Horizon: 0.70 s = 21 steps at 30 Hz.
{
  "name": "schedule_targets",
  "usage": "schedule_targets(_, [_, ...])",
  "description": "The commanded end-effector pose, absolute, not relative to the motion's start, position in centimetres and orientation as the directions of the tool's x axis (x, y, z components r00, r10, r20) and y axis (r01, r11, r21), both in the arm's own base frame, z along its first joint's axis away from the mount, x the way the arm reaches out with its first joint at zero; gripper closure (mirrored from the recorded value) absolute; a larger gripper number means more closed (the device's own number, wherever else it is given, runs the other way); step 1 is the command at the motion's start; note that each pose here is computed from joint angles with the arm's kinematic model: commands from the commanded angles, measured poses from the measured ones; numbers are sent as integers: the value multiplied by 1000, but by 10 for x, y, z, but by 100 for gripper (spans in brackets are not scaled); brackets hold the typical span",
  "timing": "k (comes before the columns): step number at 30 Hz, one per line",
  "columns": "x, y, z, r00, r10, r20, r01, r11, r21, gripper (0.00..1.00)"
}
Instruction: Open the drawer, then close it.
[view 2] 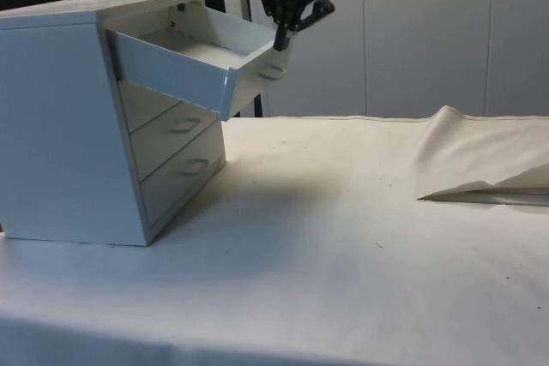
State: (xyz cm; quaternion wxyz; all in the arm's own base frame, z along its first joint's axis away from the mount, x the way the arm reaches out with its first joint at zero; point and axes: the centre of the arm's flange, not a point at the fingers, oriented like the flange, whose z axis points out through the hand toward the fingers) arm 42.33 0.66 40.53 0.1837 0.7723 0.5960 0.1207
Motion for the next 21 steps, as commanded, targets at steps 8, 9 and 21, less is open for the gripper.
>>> schedule_targets(8, [430,12,397,239,971,-17,871,-206,445,100])
schedule_targets(9, [430,12,395,237,971,-17,874,-205,441,100])
schedule_targets(21, [431,10,385,229,973,-19,884,-200,422,100])
